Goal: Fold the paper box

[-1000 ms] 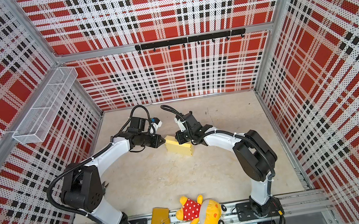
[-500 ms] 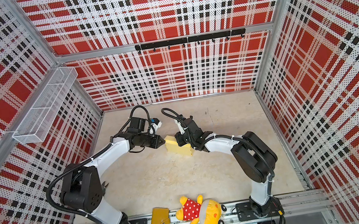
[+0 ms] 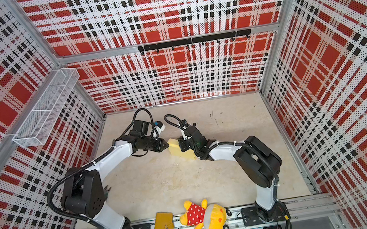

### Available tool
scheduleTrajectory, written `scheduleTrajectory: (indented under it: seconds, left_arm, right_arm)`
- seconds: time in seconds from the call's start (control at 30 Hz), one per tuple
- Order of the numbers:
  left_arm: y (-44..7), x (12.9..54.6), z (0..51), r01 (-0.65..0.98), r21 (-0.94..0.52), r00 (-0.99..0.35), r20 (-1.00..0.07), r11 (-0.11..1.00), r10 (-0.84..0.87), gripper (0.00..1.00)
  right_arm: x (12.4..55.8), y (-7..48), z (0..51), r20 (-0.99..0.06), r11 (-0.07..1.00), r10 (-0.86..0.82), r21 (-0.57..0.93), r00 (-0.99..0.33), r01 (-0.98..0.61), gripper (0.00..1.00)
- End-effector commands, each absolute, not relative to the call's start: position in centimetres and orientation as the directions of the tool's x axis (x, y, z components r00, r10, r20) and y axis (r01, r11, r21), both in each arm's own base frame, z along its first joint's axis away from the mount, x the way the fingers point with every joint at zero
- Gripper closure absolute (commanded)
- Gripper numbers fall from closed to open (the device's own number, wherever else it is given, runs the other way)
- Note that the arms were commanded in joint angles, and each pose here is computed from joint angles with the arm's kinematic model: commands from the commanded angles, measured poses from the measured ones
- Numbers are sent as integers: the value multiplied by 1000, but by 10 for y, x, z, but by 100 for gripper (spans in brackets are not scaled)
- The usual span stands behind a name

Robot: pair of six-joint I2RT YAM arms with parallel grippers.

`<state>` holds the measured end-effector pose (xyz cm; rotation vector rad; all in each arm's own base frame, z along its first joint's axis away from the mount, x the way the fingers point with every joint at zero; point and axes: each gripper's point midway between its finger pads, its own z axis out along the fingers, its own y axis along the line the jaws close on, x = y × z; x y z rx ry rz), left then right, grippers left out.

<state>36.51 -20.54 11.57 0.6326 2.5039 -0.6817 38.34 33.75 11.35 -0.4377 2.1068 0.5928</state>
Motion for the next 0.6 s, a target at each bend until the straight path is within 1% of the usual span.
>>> scheduleTrajectory:
  seconds: [0.0, 0.27, 0.4, 0.5, 0.57]
  left_arm:
    - [-205, 362, 127, 545, -343, -774, -557, 765, 301, 78]
    - [-202, 360, 142, 556, -331, -756, -583, 763, 298, 74]
    - [-195, 358, 152, 570, -309, -733, -610, 761, 301, 73]
    - [-195, 356, 160, 575, -319, -727, -622, 754, 291, 74]
    - [-197, 356, 167, 583, -325, -722, -627, 744, 292, 77]
  right_arm:
    - [328, 294, -10, -573, 878, -308, 136, -759, -459, 80]
    - [327, 291, -22, -578, 884, -303, 126, -758, -450, 80]
    - [324, 291, -30, -560, 884, -313, 124, -767, -451, 80]
    - [324, 292, -34, -569, 884, -305, 130, -764, -449, 80]
    - [324, 292, -37, -562, 882, -310, 130, -767, -452, 80]
